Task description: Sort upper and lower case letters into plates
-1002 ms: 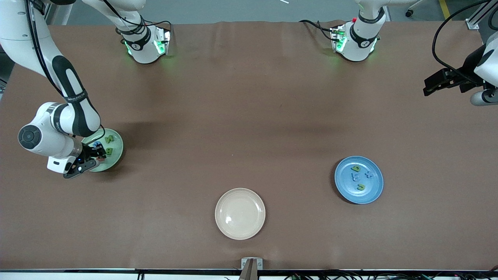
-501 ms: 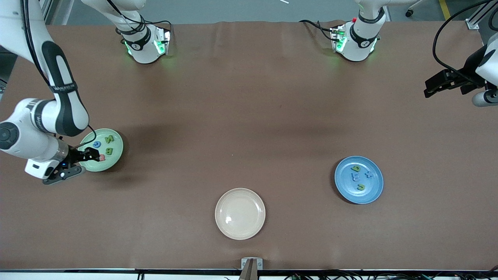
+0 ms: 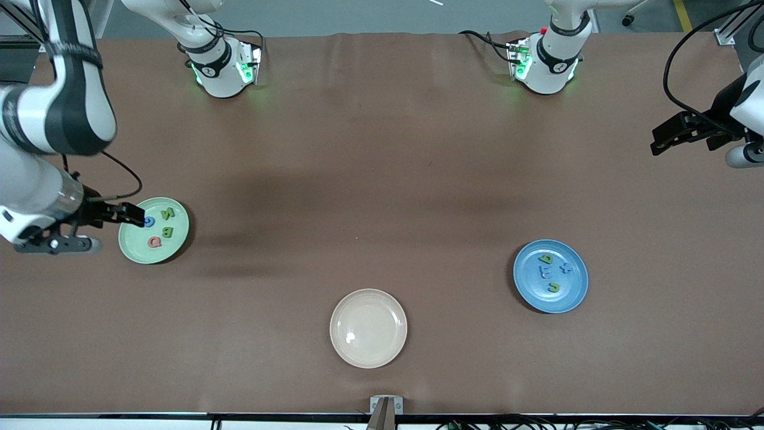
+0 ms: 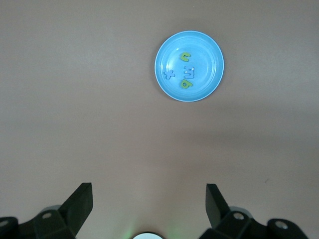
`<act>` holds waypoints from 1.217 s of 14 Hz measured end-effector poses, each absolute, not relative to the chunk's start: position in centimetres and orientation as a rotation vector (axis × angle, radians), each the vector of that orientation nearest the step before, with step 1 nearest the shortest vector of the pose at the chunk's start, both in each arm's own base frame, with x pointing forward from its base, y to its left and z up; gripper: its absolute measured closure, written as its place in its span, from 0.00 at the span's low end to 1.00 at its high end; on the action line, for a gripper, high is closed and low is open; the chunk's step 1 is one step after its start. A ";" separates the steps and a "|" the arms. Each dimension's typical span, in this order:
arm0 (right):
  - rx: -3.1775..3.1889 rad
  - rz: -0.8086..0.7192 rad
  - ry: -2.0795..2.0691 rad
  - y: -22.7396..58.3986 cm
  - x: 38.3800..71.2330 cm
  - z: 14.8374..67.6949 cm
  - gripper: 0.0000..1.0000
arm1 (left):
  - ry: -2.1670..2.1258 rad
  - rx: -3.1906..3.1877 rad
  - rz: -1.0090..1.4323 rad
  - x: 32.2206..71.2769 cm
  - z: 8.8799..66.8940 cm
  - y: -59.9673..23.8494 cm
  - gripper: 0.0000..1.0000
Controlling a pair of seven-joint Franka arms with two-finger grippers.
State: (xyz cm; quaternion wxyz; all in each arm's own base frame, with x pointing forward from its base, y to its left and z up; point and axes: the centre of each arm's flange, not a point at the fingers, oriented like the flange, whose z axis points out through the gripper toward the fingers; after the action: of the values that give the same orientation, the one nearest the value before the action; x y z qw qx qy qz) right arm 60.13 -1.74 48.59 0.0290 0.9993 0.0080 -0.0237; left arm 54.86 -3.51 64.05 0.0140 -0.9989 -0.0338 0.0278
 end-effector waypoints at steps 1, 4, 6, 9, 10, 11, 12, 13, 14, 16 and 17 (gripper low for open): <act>3.083 -0.053 0.014 -1.9 59.6 51.2 0.07 | -0.106 -3.111 0.087 54.9 64.0 -3.5 0.00; 3.082 0.002 -0.016 -2.2 58.8 58.6 0.02 | -0.108 -3.111 0.083 54.9 64.0 -3.4 0.00; 3.081 0.026 -0.028 -2.2 58.4 61.7 0.00 | -0.108 -3.111 0.080 54.9 64.1 -3.4 0.00; 3.079 0.086 -0.033 -2.2 58.0 65.1 0.00 | -0.110 -3.112 0.075 54.9 64.2 -3.4 0.00; 3.079 0.086 -0.035 -2.3 57.9 65.6 0.00 | -0.110 -3.112 0.070 55.0 64.2 -3.4 0.00; 3.080 0.080 -0.037 -2.3 57.7 65.9 0.00 | -0.110 -3.113 0.063 55.0 64.3 -3.4 0.00; 3.079 0.089 -0.040 -2.4 57.7 66.3 0.00 | -0.110 -3.113 0.056 55.1 64.3 -3.4 0.00; 3.078 0.107 -0.041 -2.4 57.7 66.9 0.00 | -0.110 -3.113 0.053 55.1 64.3 -3.4 0.00; 3.078 0.120 -0.039 -2.3 57.7 67.3 0.00 | -0.110 -3.114 0.049 55.1 64.3 -3.4 0.00; 3.077 0.133 -0.023 -1.7 57.7 67.5 0.00 | -0.110 -3.114 0.044 55.1 64.4 -3.4 0.00; 3.078 0.133 -0.014 -1.4 57.8 67.5 0.00 | -0.111 -3.114 0.043 55.1 64.4 -3.3 0.00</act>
State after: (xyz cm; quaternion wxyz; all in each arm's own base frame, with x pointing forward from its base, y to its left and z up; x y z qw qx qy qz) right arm 57.79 -1.39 67.50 0.0305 0.9986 -0.0047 0.0431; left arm 55.15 -3.35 64.39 0.0126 -0.9992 -0.0355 0.0137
